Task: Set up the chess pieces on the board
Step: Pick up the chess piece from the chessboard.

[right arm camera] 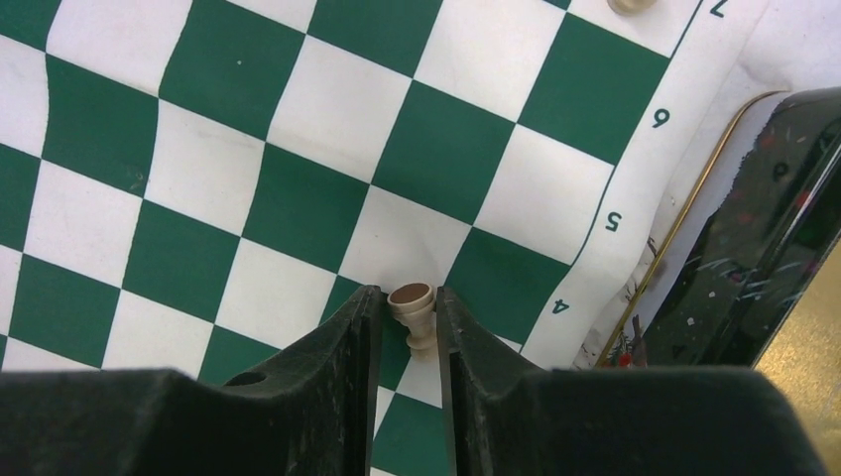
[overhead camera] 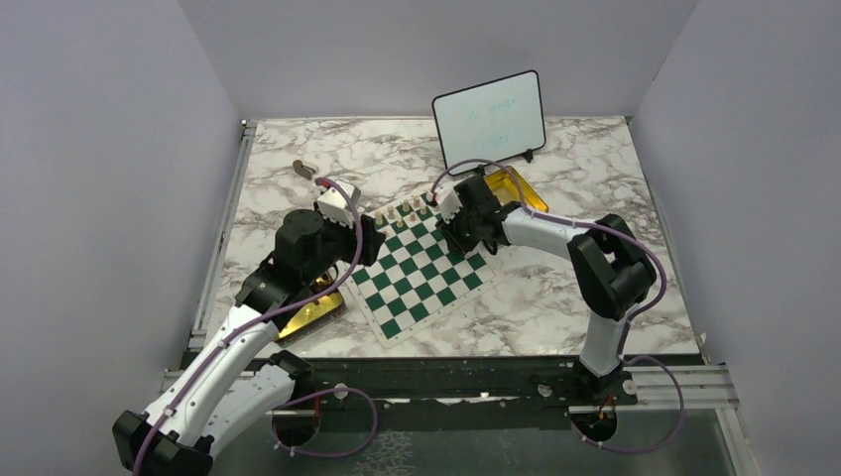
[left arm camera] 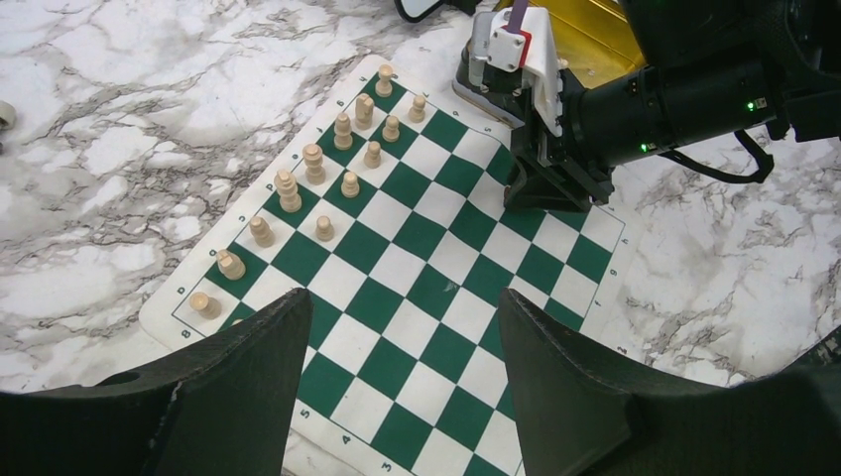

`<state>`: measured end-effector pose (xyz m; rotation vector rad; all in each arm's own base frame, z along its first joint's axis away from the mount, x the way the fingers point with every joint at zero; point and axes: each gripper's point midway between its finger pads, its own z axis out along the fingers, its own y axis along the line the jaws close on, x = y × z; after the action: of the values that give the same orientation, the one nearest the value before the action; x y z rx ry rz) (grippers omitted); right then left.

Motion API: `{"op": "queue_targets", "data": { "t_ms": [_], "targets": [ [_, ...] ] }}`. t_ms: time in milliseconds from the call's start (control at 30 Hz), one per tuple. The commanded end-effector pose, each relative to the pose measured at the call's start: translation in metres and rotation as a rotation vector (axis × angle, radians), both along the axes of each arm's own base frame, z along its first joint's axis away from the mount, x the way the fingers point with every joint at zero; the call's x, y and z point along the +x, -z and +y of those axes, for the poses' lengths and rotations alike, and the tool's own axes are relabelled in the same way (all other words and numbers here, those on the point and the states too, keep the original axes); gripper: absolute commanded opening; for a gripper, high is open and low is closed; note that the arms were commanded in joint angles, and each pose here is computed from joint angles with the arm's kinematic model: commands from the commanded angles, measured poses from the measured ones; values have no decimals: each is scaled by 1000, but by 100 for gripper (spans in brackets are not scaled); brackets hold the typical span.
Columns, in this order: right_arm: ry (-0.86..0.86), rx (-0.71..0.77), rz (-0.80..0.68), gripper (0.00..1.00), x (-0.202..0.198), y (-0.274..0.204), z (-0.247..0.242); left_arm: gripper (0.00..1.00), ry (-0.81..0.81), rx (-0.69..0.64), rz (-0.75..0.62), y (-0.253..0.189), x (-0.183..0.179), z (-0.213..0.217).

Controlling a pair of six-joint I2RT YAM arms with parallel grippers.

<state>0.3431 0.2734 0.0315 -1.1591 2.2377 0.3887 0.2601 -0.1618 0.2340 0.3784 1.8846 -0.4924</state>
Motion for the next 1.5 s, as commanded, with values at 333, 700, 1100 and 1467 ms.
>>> {"op": "queue_targets", "data": {
  "t_ms": [333, 700, 1100, 1467],
  "targets": [
    [20, -62, -18, 24, 5, 3, -3, 70, -24, 1, -35, -5, 2, 5],
    [23, -95, -9, 28, 4, 5, -9, 70, -26, 0, -34, -4, 2, 5],
    [12, -115, 11, 32, 1, 8, -10, 70, -28, 1, -34, -3, 2, 6],
    [43, -84, -28, 19, 7, -4, -8, 70, -27, 0, -33, -3, 2, 5]
  ]
}}
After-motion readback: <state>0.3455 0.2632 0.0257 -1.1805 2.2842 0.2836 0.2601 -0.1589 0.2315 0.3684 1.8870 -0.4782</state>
